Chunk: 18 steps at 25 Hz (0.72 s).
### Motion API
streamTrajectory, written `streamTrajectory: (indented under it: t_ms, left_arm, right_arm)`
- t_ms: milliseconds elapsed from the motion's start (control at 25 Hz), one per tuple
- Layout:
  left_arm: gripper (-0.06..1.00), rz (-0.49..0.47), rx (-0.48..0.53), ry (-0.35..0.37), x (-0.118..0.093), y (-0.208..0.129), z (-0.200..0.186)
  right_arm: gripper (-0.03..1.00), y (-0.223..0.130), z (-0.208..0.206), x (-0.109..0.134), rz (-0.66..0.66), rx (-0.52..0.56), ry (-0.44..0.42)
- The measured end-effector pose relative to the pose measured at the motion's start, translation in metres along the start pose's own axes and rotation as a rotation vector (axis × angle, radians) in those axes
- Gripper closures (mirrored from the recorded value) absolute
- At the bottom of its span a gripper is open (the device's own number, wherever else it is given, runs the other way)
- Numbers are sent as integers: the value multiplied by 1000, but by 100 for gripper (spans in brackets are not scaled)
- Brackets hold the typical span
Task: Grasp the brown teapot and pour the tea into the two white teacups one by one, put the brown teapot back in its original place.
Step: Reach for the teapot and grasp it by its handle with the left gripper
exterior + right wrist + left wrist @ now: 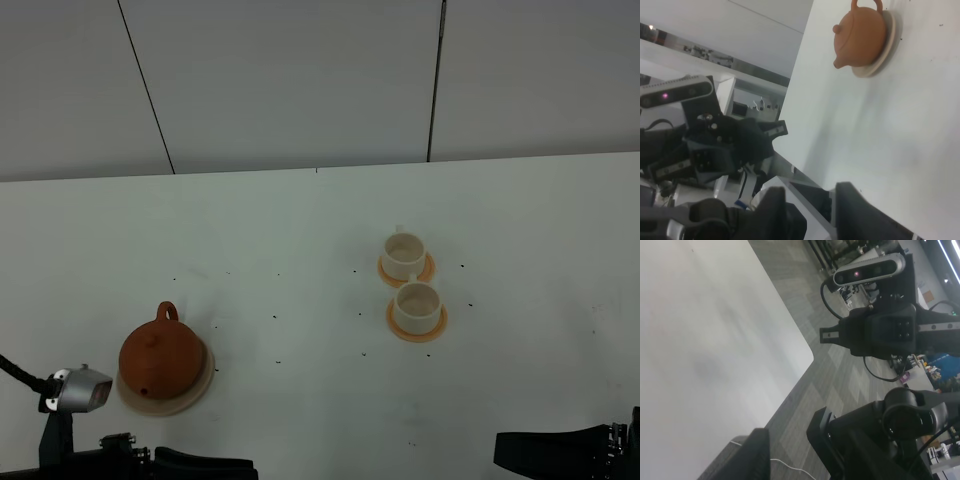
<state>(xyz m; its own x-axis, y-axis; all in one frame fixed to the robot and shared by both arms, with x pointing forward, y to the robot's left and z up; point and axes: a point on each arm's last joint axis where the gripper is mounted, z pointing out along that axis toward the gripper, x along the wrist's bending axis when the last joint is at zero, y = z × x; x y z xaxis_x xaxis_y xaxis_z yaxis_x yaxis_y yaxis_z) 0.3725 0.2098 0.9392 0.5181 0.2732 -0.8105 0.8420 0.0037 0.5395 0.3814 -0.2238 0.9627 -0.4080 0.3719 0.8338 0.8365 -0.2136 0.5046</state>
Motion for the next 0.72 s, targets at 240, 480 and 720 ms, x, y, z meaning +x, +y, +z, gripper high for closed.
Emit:
streamTrajectory:
  t_ms: [240,480,720]
  left_arm:
    - [53,0,0,0,0,0,0]
    - [53,0,0,0,0,0,0]
    - [53,0,0,0,0,0,0]
  right_arm:
    - [73,0,0,0,0,0,0]
    - [73,0,0,0,0,0,0]
    - [73,0,0,0,0,0,0]
